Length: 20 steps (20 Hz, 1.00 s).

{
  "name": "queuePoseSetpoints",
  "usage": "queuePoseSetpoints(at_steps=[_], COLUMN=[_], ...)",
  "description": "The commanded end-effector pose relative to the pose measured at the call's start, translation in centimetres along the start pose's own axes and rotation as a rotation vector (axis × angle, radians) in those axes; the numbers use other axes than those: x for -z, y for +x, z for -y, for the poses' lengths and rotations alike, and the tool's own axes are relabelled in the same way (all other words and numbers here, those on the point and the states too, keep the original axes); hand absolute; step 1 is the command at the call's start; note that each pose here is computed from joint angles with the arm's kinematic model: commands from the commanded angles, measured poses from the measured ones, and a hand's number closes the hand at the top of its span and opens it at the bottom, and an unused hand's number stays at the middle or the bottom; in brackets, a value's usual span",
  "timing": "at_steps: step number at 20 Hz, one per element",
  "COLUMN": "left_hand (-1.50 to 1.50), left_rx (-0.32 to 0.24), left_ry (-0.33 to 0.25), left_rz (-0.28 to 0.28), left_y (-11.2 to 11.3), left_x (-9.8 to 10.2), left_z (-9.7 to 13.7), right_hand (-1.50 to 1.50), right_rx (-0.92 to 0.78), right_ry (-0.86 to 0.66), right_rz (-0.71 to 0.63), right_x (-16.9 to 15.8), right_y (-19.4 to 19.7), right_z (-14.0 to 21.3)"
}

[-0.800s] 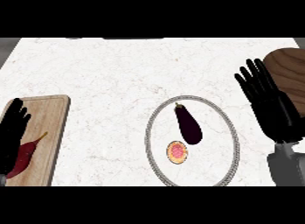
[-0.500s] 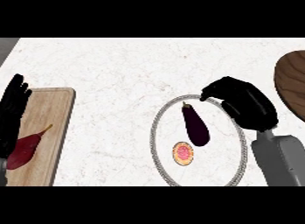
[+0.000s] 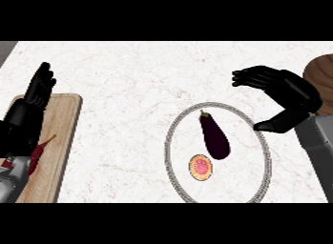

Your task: Pick the eggplant from the placemat and place it in the bowl

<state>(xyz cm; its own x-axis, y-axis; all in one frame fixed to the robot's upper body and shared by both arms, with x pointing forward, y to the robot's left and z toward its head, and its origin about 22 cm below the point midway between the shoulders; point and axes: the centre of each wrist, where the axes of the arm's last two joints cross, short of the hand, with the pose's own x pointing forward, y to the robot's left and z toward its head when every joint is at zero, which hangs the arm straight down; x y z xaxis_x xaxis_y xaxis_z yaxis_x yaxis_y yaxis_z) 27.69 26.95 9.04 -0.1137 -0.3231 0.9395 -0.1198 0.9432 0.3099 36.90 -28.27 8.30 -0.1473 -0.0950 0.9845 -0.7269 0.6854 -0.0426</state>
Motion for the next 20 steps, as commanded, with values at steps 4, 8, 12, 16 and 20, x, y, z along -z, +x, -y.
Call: queuePoseSetpoints(at_steps=[4,8,12,16,20], left_hand=[0.00,0.00,0.00,0.00,0.00], left_rx=[0.020,-0.001,0.017,0.032,0.019], left_ry=[0.002,-0.024,-0.031,0.004,-0.017], left_rz=[0.017,0.008,-0.007,0.002,-0.001], left_y=[-0.1,0.6,-0.4,0.1,0.1], left_x=[1.3,1.2,1.0,2.1,1.1], left_z=[1.1,2.5,2.0,2.4,2.2], right_hand=[-1.50,-1.50,-1.50,-1.50,-1.50], right_rx=[-0.242,-0.432,-0.566,-0.619,-0.655], right_ry=[0.267,0.392,0.522,0.634,0.710], right_rz=[-0.067,-0.161,-0.267,-0.263,-0.334], right_x=[2.1,6.0,7.3,9.3,12.1], right_y=[5.4,7.3,8.1,6.6,5.7], right_z=[3.7,1.9,1.0,-1.0,-2.6])
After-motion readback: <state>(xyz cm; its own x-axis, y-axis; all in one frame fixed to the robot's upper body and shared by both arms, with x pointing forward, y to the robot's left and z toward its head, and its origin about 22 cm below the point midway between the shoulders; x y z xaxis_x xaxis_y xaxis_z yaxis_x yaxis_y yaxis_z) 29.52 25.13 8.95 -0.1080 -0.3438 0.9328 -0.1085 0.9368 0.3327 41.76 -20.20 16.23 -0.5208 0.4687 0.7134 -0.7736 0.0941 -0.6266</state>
